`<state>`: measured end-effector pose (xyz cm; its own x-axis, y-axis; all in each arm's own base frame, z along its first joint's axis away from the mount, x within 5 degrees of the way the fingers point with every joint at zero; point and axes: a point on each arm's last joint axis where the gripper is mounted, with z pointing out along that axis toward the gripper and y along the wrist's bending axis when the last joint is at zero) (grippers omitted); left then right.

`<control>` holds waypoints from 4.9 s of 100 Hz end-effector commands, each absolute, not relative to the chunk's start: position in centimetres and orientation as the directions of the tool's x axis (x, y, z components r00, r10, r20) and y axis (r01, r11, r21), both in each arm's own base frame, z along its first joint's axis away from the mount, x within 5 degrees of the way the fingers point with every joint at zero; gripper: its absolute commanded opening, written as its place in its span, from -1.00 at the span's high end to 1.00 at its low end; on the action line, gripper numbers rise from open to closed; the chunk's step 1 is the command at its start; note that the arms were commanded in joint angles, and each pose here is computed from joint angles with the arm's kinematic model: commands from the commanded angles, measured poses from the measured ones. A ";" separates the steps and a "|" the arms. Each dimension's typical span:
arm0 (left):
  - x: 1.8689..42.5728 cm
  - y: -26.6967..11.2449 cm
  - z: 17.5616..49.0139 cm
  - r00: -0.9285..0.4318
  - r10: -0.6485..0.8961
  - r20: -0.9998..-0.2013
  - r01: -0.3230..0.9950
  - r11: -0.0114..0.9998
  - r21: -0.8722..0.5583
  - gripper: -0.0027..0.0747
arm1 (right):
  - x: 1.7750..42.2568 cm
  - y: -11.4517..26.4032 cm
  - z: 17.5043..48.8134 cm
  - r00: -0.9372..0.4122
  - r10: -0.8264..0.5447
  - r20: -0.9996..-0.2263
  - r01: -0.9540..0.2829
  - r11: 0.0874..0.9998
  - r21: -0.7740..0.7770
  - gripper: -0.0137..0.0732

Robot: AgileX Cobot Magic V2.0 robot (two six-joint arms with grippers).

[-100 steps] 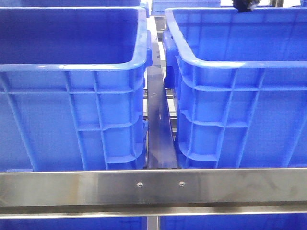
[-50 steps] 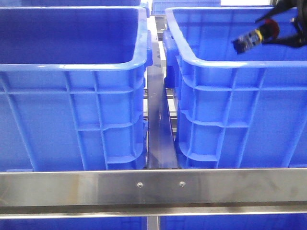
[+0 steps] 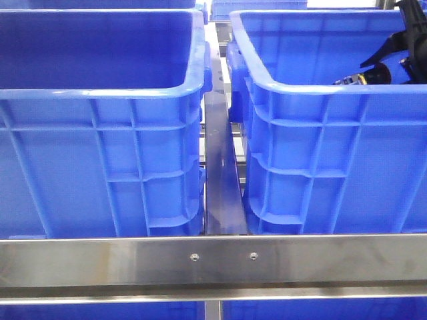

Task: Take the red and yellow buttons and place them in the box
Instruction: 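Carry the red button with the right gripper over the empty bin, then lower the red button into the bin and open the right gripper, then lower the left gripper onto a yellow-capped button and close it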

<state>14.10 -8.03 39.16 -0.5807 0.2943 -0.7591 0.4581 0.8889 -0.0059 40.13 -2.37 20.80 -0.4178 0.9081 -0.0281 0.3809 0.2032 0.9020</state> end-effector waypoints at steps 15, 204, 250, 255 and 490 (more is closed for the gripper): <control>14.1 -8.2 40.5 -0.515 0.260 -0.817 0.466 0.885 -0.012 0.98 | 40.9 -2.5 22.8 -0.396 0.917 0.045 0.333 0.098 0.938 0.41; 14.1 -8.2 40.5 -0.516 0.258 -0.816 0.467 0.884 -0.015 0.98 | 37.5 -4.3 30.1 -0.535 0.741 -0.407 0.068 0.517 0.853 -0.68; 14.1 -8.2 40.5 -0.516 0.258 -0.816 0.467 0.884 -0.015 0.98 | 30.1 1.4 37.5 -0.378 0.359 -0.853 -0.132 0.892 0.433 -0.68; 14.1 -8.2 40.5 -0.516 0.258 -0.816 0.467 0.884 -0.015 0.98 | 29.0 1.6 37.9 -0.356 0.333 -0.873 -0.138 0.905 0.402 -0.68; 28.1 -7.5 34.9 -0.669 -0.005 -0.743 0.051 0.997 -0.052 -0.51 | 8.3 2.4 36.7 -0.071 0.056 -0.996 -0.255 0.964 0.072 0.84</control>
<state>26.45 -8.74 33.91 -0.7248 0.0830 -0.6839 0.1075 0.9942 0.0068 8.35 2.54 35.71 -0.1235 0.0439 -0.9914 -0.2704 0.9597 0.0762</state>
